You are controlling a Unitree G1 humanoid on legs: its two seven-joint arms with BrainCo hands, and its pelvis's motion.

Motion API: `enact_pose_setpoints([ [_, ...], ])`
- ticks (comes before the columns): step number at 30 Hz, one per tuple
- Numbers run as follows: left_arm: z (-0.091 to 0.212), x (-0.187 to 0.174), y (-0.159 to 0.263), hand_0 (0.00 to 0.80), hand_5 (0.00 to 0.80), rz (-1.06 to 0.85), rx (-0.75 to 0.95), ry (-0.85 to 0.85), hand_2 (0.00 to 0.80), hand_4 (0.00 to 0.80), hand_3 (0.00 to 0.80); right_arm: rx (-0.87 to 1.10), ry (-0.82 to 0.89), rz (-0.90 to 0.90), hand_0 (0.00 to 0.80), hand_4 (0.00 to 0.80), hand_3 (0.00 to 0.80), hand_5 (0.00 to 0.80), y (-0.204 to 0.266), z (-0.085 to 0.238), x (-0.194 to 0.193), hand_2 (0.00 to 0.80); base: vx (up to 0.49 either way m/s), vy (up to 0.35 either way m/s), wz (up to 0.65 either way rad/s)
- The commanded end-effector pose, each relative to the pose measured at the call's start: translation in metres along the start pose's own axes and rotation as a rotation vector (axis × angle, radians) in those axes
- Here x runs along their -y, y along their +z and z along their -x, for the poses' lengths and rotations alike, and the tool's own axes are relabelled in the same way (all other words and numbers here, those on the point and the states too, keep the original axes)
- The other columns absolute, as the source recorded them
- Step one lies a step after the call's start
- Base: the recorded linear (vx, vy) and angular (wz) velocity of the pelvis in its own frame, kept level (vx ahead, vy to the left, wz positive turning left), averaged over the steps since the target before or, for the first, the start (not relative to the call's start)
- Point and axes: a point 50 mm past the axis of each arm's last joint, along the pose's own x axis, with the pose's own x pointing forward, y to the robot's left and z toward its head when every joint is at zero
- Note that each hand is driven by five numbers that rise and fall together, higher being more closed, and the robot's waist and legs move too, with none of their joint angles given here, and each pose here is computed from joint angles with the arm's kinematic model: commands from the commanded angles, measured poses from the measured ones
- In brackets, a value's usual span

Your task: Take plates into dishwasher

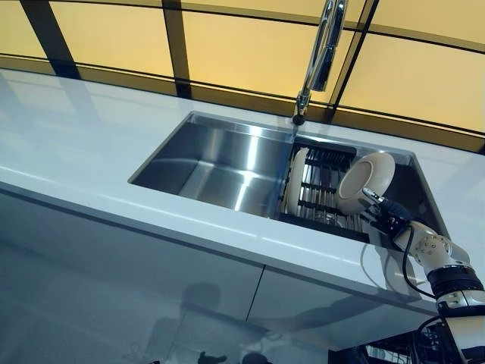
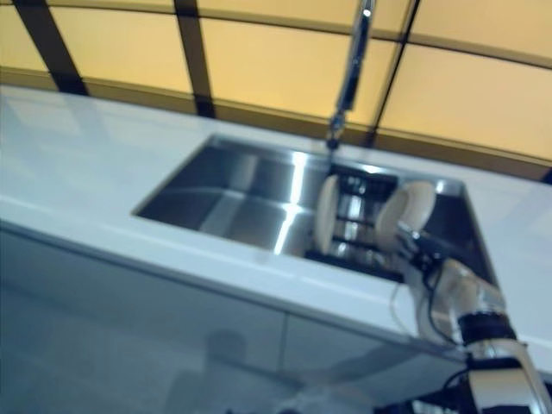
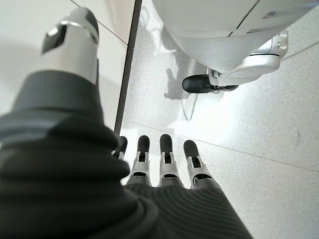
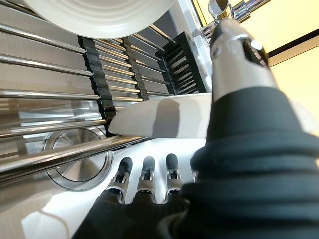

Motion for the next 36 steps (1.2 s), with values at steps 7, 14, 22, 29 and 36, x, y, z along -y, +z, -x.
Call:
enact_pose_setpoints([
  [7,-0.004,0.001,0.022,0.000,0.000,-0.031,0.067,-0.016,0.000,0.000,0.000,0.182,0.056,-0.007,0.000,0.000,0.000,0.000,0.058,0.003,-0.034,0.000,-0.005,-0.001,0.00],
  [14,-0.005,0.004,0.025,0.000,0.000,-0.031,0.074,-0.018,0.000,0.000,0.000,0.218,0.037,-0.028,0.000,0.000,0.000,0.000,0.071,0.005,-0.035,0.000,0.000,0.000,0.00],
  [22,-0.005,0.004,0.027,0.000,0.000,-0.027,0.077,-0.018,0.000,0.000,0.000,0.261,0.008,-0.026,0.047,0.047,0.047,0.047,0.086,0.008,-0.034,0.047,0.000,0.000,0.00],
  [29,-0.005,0.005,0.028,0.000,0.000,-0.020,0.087,-0.020,0.000,0.000,0.000,0.272,-0.006,-0.011,0.800,0.800,0.800,0.800,0.092,0.009,-0.031,0.800,-0.009,0.005,0.03],
  [36,-0.005,0.006,0.028,0.000,0.000,-0.018,0.088,-0.021,0.000,0.000,0.000,0.273,-0.007,-0.010,0.800,0.800,0.800,0.800,0.094,0.010,-0.030,0.800,0.000,0.000,0.00],
])
